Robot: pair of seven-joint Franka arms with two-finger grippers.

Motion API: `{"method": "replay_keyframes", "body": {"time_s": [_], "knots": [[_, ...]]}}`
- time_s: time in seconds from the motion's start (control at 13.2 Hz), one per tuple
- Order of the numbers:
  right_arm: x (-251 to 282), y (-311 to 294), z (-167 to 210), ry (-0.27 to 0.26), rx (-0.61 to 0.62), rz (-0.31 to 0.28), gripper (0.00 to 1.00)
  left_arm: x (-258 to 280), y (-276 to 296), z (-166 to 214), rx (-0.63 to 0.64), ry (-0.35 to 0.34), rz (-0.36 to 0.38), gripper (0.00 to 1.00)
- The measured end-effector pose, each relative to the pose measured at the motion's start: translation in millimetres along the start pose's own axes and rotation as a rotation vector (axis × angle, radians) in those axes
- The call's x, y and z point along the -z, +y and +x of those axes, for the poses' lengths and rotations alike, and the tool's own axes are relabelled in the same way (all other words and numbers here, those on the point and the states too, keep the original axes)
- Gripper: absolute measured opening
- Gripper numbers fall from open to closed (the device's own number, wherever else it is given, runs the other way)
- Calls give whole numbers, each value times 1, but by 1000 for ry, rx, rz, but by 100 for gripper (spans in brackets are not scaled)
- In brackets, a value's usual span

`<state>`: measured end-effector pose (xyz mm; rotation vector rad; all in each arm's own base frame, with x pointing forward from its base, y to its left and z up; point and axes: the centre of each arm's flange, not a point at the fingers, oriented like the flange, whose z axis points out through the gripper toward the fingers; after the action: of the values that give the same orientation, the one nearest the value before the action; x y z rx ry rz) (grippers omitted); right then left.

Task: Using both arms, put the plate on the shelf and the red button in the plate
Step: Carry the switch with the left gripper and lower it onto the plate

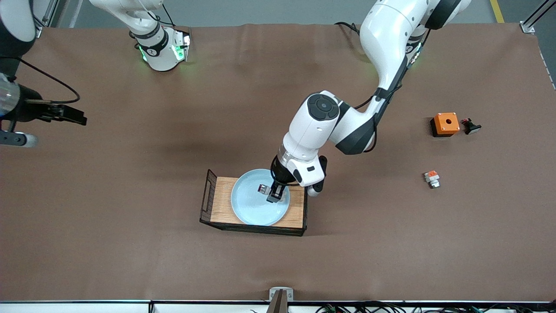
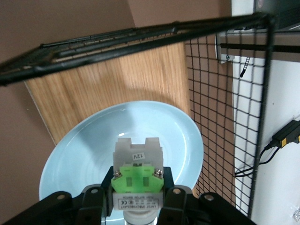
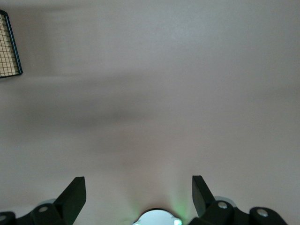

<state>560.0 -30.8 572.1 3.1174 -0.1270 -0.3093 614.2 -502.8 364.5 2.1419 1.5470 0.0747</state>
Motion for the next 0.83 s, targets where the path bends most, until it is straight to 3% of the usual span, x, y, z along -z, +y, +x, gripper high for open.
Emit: {"method": "replay_keyframes", "body": {"time_s": [0.38, 0.53, 0.83], "knots": [[23, 5, -14, 61, 31, -4, 100, -22, -10, -2, -5, -7, -9, 41], [34, 7, -22, 83, 43, -35, 100, -22, -9, -1, -7, -6, -12, 41], [38, 3, -25, 90, 95, -82, 100, -23, -10, -1, -56, 47, -7, 80]]}}
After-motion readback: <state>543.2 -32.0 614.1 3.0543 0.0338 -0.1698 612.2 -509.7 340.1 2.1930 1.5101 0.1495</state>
